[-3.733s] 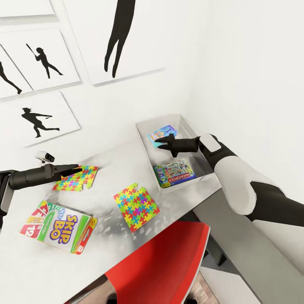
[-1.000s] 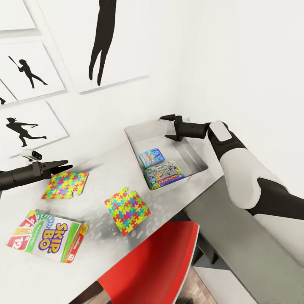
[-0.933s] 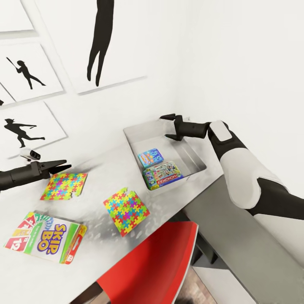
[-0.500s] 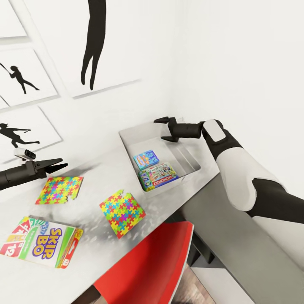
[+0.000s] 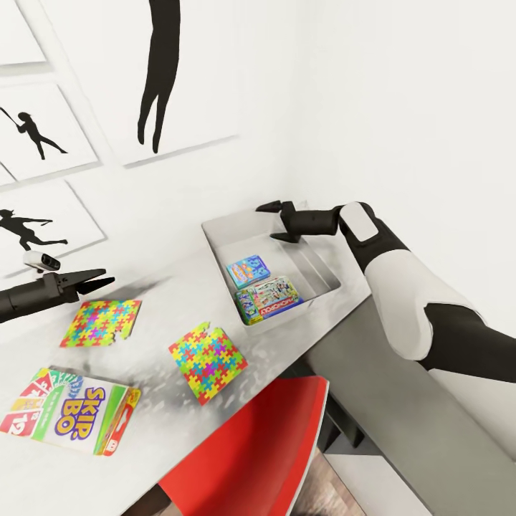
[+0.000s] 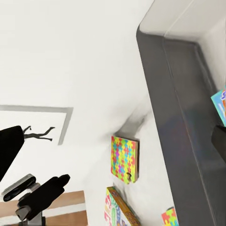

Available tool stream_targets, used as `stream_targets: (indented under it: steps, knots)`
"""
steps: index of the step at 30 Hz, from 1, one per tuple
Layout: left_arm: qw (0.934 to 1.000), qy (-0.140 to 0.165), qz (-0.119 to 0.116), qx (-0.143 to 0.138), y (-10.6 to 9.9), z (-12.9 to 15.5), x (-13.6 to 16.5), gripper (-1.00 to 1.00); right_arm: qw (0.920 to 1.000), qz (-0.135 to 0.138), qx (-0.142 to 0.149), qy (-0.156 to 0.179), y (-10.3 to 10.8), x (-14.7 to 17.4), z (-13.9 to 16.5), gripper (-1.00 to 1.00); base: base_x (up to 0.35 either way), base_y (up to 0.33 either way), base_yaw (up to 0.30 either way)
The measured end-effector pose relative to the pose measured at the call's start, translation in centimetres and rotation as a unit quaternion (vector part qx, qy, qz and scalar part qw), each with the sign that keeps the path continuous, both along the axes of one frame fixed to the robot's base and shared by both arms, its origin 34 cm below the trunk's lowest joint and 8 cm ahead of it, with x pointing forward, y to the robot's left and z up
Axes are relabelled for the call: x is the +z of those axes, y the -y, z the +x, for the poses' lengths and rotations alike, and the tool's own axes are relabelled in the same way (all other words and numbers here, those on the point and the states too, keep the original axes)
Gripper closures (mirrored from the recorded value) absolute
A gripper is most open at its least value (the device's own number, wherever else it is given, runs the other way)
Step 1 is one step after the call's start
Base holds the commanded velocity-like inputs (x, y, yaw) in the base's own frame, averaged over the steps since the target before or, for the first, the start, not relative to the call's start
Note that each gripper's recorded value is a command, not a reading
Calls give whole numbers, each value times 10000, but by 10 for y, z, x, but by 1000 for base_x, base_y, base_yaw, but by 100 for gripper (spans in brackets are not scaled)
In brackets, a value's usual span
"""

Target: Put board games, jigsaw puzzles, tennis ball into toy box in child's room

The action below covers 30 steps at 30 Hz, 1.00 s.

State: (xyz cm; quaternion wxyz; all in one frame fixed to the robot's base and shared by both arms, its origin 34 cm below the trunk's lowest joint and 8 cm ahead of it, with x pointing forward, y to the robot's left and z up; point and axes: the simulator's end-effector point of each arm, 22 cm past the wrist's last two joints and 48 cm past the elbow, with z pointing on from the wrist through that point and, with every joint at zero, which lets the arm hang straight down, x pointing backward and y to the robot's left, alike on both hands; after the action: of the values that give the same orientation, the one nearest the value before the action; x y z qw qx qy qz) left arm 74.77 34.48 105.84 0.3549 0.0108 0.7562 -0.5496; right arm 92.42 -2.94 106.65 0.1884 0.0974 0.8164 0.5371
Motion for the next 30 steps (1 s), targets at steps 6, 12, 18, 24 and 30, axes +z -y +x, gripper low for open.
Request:
stream_targets:
  steps: [6,12,18,24,30]
  knots:
    - [10000,18,8,11,-1,0,2,-100,9996,101,4,278,-2,23,4,-100,0,0,0]
    - [10000,47,48,22,-5,-1,7,-100,9987,103,-7,499,-1,41,7,-100,-26,0,0]
    - [10000,49,59,22,-5,-1,8,-100,9985,100,-9,535,-1,44,7,-100,-71,0,0]
    - [10000,53,61,21,-5,-1,8,-100,9985,103,-12,544,0,45,8,-100,-72,0,0]
    - [10000,49,61,22,-5,-2,8,-100,9984,107,-9,547,-1,45,8,-100,-72,0,0]
